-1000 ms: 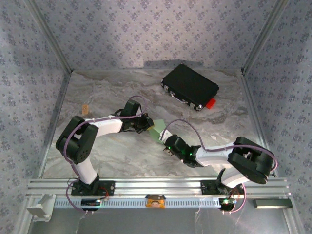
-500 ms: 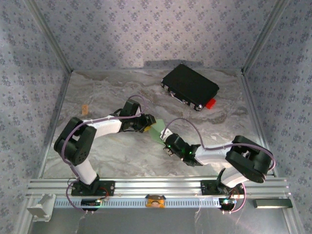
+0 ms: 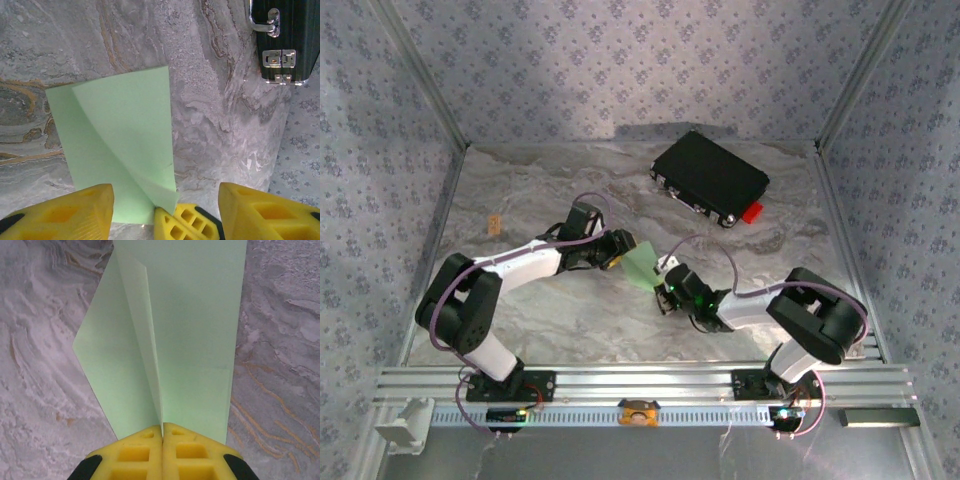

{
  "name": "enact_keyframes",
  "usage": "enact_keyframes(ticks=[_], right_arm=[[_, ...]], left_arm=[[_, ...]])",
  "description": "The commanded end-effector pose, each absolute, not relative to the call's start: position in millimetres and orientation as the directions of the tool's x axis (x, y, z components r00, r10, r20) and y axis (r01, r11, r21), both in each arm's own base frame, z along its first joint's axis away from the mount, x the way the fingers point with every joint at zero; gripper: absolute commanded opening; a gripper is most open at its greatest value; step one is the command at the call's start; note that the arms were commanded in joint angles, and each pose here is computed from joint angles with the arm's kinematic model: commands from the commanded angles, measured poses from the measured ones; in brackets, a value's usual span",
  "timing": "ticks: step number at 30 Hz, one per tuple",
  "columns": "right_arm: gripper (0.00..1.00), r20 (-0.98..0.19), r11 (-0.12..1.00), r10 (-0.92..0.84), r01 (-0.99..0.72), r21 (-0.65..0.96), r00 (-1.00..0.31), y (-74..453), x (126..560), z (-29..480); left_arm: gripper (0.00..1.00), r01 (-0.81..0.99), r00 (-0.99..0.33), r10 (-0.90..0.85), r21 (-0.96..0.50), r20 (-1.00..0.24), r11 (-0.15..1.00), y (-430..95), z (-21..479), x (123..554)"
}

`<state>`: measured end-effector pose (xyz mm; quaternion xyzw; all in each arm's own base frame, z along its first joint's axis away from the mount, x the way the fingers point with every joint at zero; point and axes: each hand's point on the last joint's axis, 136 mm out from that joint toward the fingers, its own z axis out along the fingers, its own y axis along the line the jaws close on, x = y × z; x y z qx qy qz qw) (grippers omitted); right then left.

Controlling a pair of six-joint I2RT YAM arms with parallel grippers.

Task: Fold a paper plane with a square sheet of paper (pick it up from the middle)
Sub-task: Fourth fold the wing at the center of the table.

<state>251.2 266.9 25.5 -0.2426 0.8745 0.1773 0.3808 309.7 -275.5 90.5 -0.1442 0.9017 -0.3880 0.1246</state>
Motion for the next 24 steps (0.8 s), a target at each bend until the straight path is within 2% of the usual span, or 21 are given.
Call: enact_keyframes(ticks=[1, 8, 19, 24], right_arm=[[0.06, -0.702, 0.791, -0.176, -0.523, 0.316, -0.69, 271.8, 247.4, 23.0], [0.04, -0.523, 0.692, -0.051, -0.408, 0.596, -0.851, 281.6, 248.7, 20.0], [0.02, -0.437, 0.661, 0.036, -0.306, 0.685, -0.899, 277.8, 254.1, 25.2], [0.02, -0.387, 0.647, 0.081, -0.247, 0.721, -0.919, 273.2, 256.7, 24.8]], left_arm=[[0.54, -0.16, -0.926, -0.357, -0.73, -0.122, 0.664, -271.3, 91.3, 308.0], [0.37, -0.147, -0.937, -0.332, -0.744, -0.106, 0.652, -280.7, 86.5, 307.5], [0.19, -0.141, -0.963, -0.263, -0.743, -0.048, 0.654, -305.0, 64.0, 305.5], [0.16, -0.15, -0.963, -0.265, -0.735, -0.041, 0.661, -307.6, 55.5, 302.9]])
